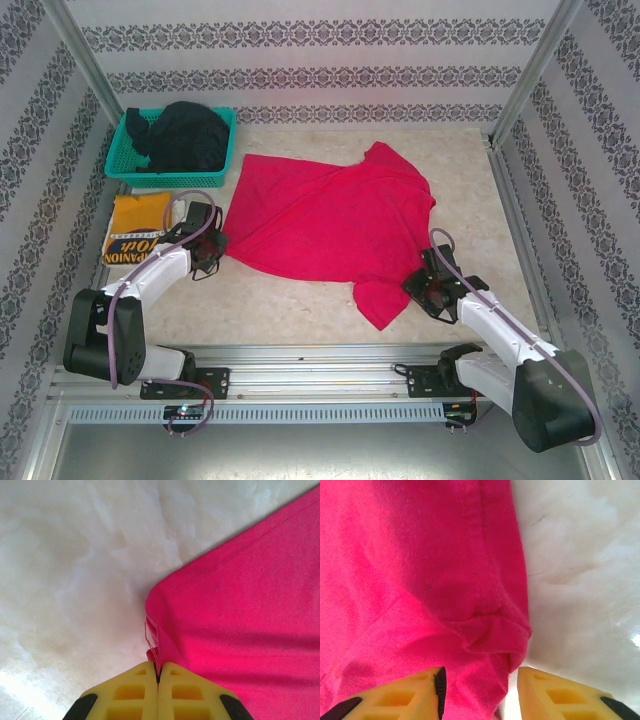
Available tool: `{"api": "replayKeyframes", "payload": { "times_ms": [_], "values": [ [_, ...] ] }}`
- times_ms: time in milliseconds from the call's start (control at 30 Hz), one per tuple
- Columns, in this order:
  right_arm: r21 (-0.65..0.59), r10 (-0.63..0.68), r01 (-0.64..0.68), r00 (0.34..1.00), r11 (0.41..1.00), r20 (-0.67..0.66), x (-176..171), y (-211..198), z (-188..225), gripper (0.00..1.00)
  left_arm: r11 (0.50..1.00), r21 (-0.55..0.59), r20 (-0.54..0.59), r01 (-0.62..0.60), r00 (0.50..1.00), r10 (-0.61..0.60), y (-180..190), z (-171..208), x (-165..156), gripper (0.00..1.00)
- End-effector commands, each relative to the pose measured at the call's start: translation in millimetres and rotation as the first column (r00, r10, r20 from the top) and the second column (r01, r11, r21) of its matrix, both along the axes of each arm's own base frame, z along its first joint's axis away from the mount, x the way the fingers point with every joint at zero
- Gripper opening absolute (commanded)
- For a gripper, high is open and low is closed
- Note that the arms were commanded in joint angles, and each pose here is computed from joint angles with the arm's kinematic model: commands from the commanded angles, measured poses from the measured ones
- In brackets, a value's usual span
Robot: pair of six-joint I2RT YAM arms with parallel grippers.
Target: Fold and stack the t-shirts
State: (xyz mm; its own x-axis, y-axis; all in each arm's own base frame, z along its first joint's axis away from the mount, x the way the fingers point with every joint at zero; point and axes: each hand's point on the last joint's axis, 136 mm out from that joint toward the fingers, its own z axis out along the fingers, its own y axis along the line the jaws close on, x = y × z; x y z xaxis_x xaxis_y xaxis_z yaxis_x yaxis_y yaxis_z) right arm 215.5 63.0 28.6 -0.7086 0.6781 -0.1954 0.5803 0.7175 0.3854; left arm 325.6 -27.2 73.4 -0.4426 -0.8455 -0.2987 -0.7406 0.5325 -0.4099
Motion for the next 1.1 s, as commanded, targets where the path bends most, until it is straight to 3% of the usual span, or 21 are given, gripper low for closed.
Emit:
{"api": "replayKeyframes", "payload": {
  "times_ms": [0,100,200,267,333,467,700,900,1067],
  "values": [
    [0.037,0.014,-0.014,1.000,0.999,-0.017,-2,8,-7,0.37,1.000,0.015,-0.004,0.006,1.000,-0.006,4,-1,-1,0.00],
    [0.035,0.015,-0.014,1.000,0.999,-0.016,0,8,-9,0.34,1.000,0.013,-0.007,0.004,1.000,-0.004,5,-3,-2,0.00],
    [0.031,0.017,-0.016,0.999,0.999,-0.028,-1,8,-13,0.25,1.000,0.013,-0.005,0.006,1.000,-0.006,4,-3,-1,0.00],
    [0.032,0.018,-0.017,0.999,0.999,-0.029,0,8,-14,0.16,1.000,0.013,-0.006,0.006,1.000,-0.006,4,-3,-2,0.00],
    [0.029,0.038,-0.037,0.999,0.999,-0.025,-2,9,-15,0.00,1.000,0.014,-0.004,0.005,1.000,-0.005,5,-3,-2,0.00],
    [0.006,0.021,-0.020,0.999,1.000,-0.044,-11,3,-12,0.00,1.000,0.014,-0.004,0.003,1.000,-0.002,5,-2,-3,0.00],
    [-0.019,-0.132,0.132,0.991,0.991,-0.010,-41,-9,3,0.00,1.000,0.028,-0.003,-0.005,1.000,0.005,8,2,-7,0.00],
    [0.109,-0.184,0.168,0.969,0.980,0.164,-22,-1,29,0.00,1.000,0.013,0.031,0.005,0.999,-0.005,4,14,7,0.00],
    [0.120,-0.182,0.154,0.946,0.981,0.267,2,0,65,0.00,0.999,0.026,0.056,0.037,0.998,-0.039,1,30,29,0.00]
  ]
}}
